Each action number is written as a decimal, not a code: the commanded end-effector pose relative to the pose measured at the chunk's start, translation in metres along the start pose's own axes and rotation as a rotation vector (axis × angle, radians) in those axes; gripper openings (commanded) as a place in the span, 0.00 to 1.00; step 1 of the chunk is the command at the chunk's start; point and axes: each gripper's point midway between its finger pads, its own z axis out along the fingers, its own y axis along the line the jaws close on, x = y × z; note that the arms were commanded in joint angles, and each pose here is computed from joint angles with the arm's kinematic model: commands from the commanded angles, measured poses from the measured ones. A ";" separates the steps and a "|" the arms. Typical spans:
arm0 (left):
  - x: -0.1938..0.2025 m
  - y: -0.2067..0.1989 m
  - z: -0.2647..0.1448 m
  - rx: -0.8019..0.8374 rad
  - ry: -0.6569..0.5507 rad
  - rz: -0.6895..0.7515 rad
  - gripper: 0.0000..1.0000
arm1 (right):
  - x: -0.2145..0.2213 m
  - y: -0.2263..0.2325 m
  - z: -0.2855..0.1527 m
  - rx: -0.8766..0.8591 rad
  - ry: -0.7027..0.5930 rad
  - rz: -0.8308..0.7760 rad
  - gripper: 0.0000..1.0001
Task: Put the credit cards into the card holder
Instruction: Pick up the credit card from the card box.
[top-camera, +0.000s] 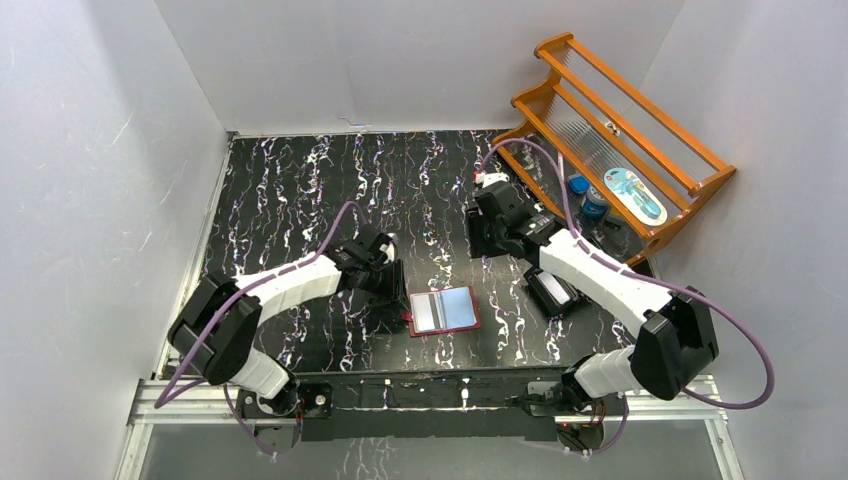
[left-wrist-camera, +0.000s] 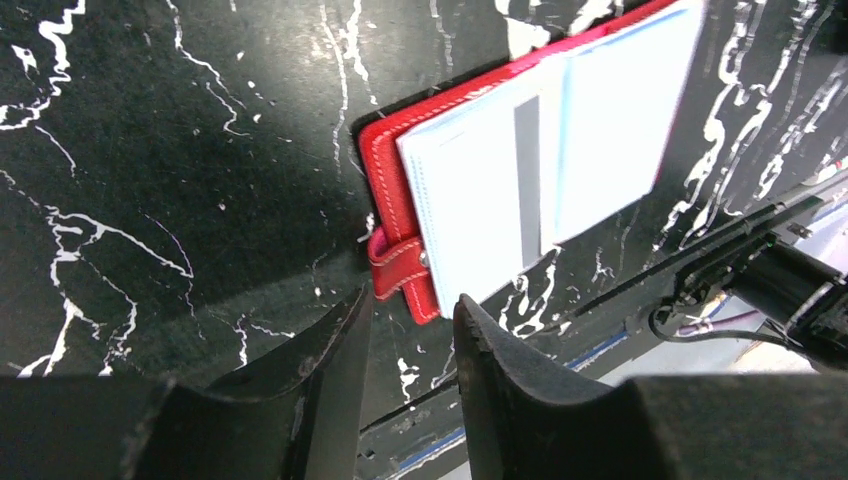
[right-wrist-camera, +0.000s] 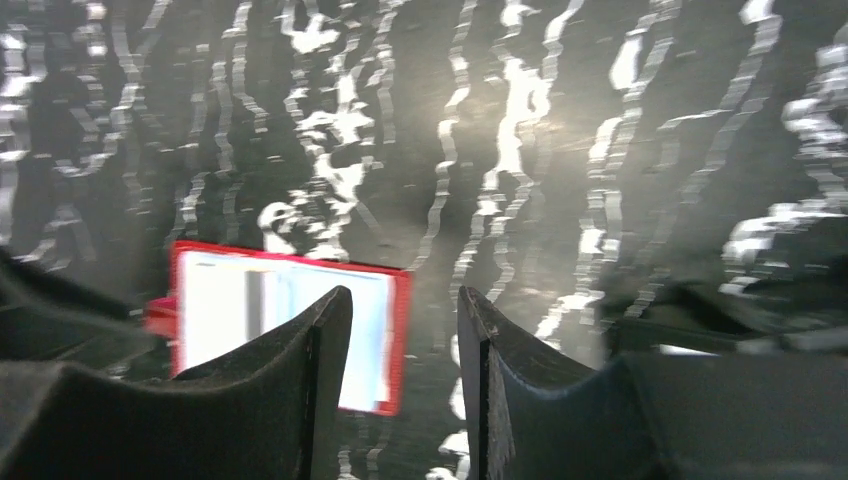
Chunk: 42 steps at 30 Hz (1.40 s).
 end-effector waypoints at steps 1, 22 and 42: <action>-0.013 -0.024 -0.033 0.061 -0.065 0.082 0.36 | -0.028 -0.062 -0.033 0.276 -0.048 -0.200 0.51; -0.007 -0.028 -0.066 0.115 -0.119 0.266 0.41 | 0.001 -0.207 -0.042 0.676 0.171 -0.500 0.51; -0.005 -0.030 -0.072 0.122 -0.122 0.278 0.43 | 0.049 -0.265 -0.013 0.743 0.345 -0.531 0.51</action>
